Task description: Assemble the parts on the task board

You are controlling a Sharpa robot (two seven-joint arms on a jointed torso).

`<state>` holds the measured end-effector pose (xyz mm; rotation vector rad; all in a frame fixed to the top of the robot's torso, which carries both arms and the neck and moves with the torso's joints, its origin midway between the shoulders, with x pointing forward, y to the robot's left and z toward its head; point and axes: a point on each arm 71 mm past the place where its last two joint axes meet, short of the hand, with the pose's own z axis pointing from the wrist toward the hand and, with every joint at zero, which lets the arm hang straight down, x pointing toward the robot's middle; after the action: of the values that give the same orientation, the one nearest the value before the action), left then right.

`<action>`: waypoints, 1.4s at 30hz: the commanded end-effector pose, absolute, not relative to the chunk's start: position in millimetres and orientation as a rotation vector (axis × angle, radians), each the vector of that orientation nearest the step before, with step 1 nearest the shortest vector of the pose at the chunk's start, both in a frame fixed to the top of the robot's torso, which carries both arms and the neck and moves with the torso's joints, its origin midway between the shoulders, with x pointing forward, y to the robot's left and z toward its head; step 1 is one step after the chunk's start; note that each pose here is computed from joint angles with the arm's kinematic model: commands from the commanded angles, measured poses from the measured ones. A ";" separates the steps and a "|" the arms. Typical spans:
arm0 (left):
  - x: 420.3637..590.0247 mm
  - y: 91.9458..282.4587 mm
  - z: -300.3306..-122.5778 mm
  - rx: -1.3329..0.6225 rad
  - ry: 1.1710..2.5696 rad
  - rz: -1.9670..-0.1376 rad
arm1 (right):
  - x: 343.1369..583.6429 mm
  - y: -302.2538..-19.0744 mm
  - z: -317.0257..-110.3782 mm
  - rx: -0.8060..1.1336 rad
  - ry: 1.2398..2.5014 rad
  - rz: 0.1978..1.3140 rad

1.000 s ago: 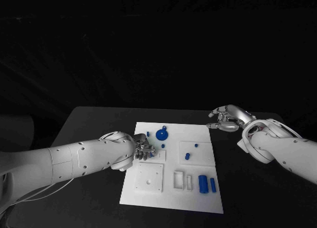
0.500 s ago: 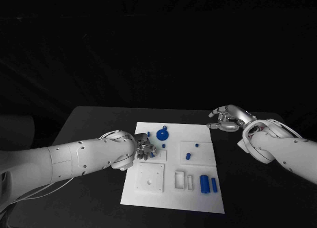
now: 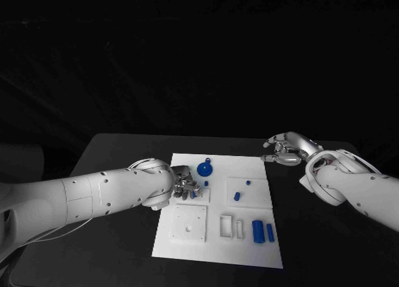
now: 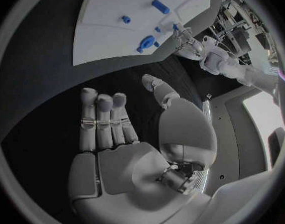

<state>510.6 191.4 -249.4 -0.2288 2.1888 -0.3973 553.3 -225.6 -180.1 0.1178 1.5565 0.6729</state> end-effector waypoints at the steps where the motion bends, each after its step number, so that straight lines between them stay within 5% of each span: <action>1: 510.3 191.6 -249.3 -0.174 2.221 -0.347 | 552.8 -224.1 -181.2 0.102 1.568 0.677; 42: 539.5 181.8 -236.3 -0.130 2.491 -0.258 | 553.4 -221.3 -183.7 0.102 1.575 0.681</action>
<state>540.6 183.7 -236.0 -0.1331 2.4576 -0.2412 554.0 -223.1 -182.8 0.1161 1.5646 0.6736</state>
